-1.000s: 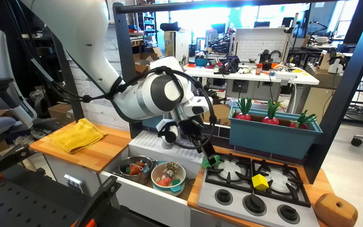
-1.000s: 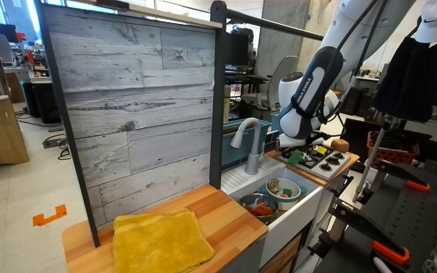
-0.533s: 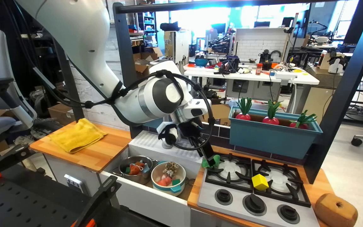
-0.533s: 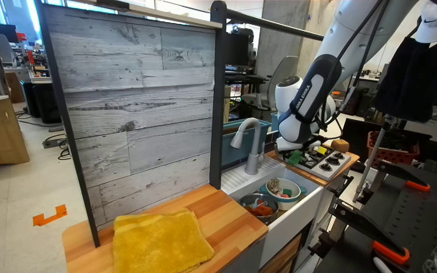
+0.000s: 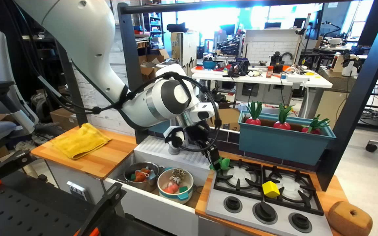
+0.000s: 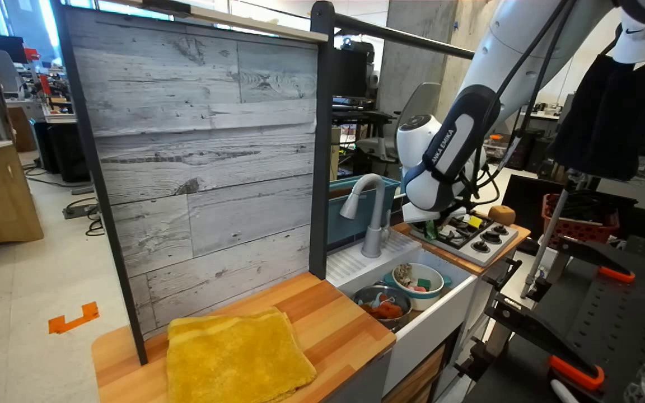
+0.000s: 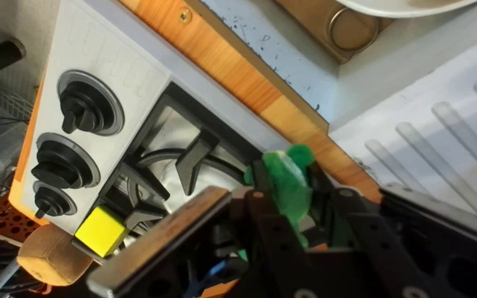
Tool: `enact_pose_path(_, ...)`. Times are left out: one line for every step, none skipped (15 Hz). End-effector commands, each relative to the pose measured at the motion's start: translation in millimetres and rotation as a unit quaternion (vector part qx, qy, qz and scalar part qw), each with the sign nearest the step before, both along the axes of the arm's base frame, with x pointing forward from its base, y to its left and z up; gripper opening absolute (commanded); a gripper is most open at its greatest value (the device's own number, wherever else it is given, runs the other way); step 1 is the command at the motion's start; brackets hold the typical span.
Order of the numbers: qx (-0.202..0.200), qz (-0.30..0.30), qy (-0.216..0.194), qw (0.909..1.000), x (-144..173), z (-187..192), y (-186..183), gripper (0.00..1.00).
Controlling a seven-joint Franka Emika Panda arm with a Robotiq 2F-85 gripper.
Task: Pick up the plush toys from the counter and stove and put them in the pots, then wipe the counter with the towel
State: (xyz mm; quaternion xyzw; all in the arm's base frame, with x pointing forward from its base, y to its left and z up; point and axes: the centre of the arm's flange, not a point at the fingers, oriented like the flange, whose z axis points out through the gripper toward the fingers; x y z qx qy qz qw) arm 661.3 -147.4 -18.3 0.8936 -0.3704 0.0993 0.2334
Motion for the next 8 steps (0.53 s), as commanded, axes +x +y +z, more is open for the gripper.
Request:
enact_pose_path(0.003, 0.012, -0.004, 0.9999, 6, 8, 15, 0.33)
enact_pose_path(0.022, 0.021, 0.004, 0.9995, -1, 14, 26, 0.26)
enact_pose_path(0.050, 0.043, 0.012, 0.9977, -14, 24, 47, 0.08)
enact_pose_path(0.071, 0.069, 0.015, 0.9950, -27, 30, 67, 0.05)
enact_pose_path(0.080, 0.098, 0.008, 0.9919, -41, 34, 90, 0.00)
enact_pose_path(0.093, 0.120, 0.011, 0.9883, -50, 34, 105, 0.01)
enact_pose_path(0.107, 0.145, 0.011, 0.9835, -58, 36, 124, 0.04)
enact_pose_path(0.115, 0.169, 0.020, 0.9787, -68, 37, 138, 0.04)
